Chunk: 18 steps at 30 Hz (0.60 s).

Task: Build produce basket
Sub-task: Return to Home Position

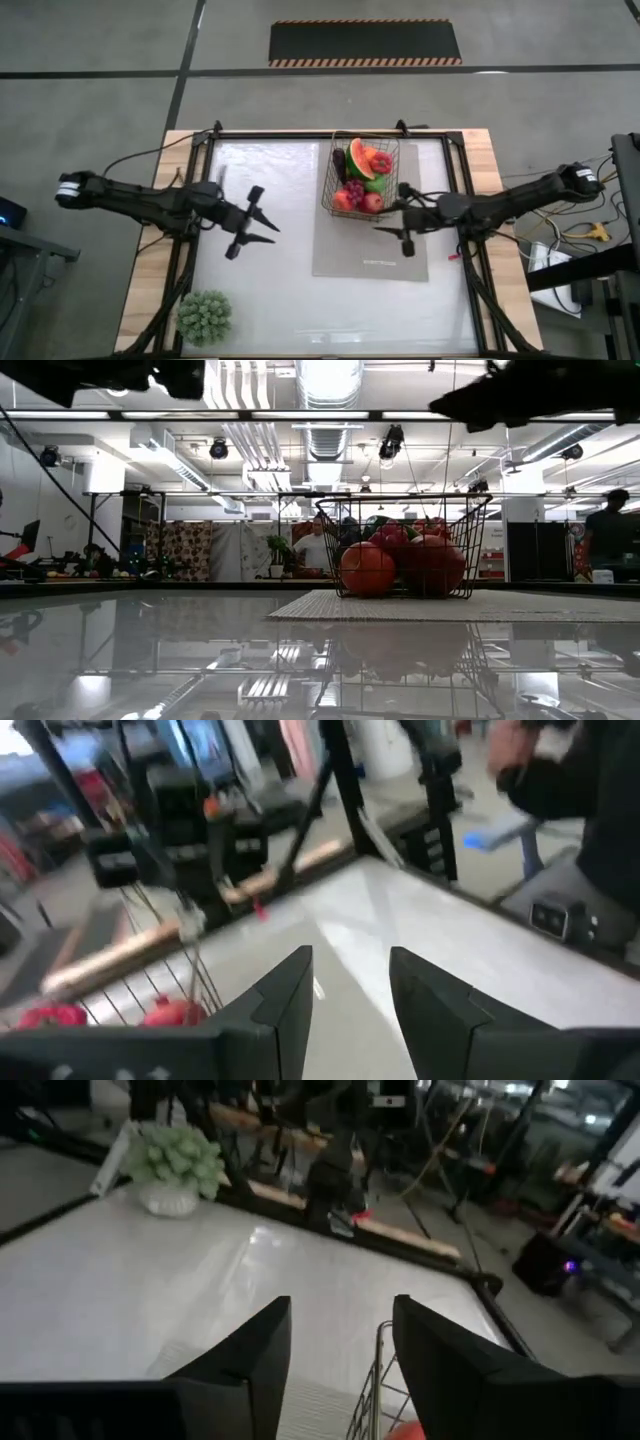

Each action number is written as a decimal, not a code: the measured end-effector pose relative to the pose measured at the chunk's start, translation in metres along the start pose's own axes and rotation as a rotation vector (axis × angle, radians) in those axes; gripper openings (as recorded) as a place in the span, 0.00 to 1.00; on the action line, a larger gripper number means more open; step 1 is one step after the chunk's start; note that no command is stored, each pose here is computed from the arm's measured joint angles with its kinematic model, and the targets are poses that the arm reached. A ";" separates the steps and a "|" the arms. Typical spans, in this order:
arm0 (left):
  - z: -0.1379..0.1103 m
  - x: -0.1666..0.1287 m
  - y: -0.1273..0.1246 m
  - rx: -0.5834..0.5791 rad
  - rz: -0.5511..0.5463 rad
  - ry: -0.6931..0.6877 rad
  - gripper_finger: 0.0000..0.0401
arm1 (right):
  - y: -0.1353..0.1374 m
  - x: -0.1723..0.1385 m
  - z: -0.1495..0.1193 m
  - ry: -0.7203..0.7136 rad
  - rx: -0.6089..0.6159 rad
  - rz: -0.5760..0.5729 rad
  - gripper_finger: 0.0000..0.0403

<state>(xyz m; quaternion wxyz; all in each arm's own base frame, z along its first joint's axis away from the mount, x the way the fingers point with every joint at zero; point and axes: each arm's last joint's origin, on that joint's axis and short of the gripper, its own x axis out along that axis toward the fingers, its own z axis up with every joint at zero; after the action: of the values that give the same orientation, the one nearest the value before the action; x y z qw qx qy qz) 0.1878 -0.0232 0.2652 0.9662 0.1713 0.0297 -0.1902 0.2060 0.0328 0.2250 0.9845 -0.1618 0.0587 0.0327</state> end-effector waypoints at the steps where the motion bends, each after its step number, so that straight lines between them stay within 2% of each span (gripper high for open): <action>1: 0.000 -0.004 -0.001 0.009 0.011 -0.030 0.30 | 0.000 -0.007 -0.002 -0.016 0.002 -0.004 0.40; 6: 0.001 -0.027 -0.007 0.052 0.099 -0.165 0.30 | -0.002 -0.037 -0.006 -0.127 0.006 -0.019 0.35; 14: -0.013 -0.052 -0.014 0.038 0.280 -0.196 0.30 | -0.008 -0.079 -0.008 -0.324 -0.042 -0.094 0.29; 18: -0.025 -0.058 -0.018 0.030 0.325 -0.200 0.29 | -0.011 -0.098 -0.006 -0.405 -0.079 -0.135 0.26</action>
<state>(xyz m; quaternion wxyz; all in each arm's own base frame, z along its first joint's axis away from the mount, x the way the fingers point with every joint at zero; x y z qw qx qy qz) 0.1276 -0.0097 0.2431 0.9797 0.1685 -0.0976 -0.0481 0.1094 0.0163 0.2351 0.9691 -0.1942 -0.1524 0.0008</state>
